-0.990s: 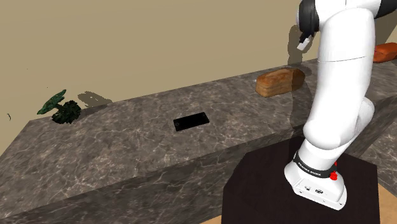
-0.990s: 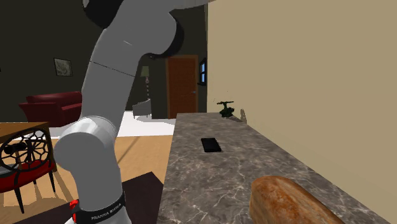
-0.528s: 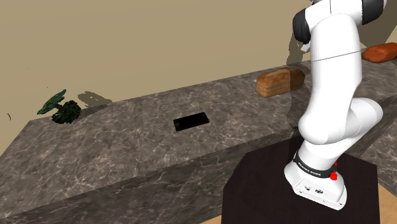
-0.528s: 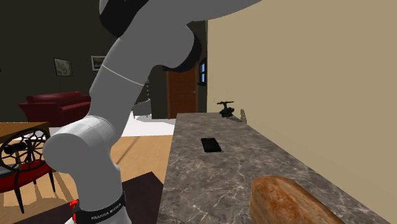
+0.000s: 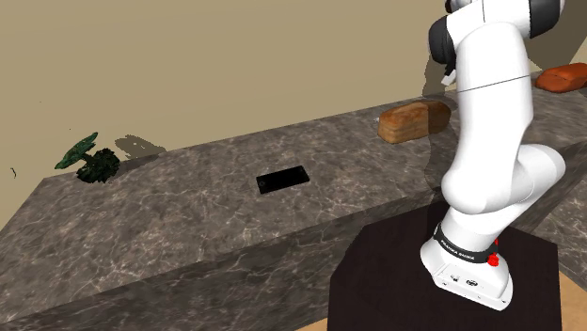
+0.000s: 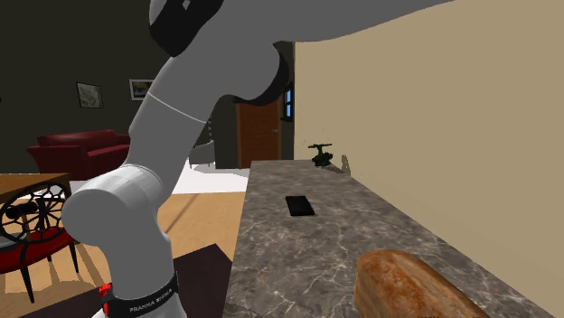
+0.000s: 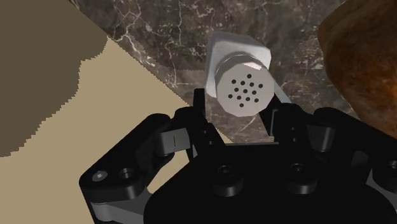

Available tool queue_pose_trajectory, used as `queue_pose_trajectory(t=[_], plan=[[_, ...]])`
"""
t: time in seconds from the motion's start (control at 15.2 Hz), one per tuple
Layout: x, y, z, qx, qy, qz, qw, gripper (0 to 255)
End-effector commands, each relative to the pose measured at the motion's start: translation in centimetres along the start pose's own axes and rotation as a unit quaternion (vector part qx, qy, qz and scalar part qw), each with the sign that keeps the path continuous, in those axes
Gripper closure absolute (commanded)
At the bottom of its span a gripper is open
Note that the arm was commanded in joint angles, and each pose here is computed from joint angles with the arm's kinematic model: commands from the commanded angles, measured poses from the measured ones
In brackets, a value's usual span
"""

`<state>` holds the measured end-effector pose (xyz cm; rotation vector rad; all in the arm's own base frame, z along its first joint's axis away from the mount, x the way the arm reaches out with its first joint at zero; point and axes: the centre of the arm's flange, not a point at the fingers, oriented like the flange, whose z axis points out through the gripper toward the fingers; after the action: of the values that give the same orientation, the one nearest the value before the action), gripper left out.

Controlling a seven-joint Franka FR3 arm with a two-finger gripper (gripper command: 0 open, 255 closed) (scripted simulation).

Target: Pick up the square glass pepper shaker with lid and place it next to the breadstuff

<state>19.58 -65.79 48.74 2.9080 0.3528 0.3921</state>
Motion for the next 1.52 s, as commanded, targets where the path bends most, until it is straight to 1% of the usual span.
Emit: queue_pose_trajectory(t=[0.0, 1.45], plan=[[-0.4, -0.2, 1.0, 0.0, 0.0, 0.0, 1.0, 255], [-3.1, -2.7, 12.0, 0.0, 0.0, 0.0, 1.0, 255]])
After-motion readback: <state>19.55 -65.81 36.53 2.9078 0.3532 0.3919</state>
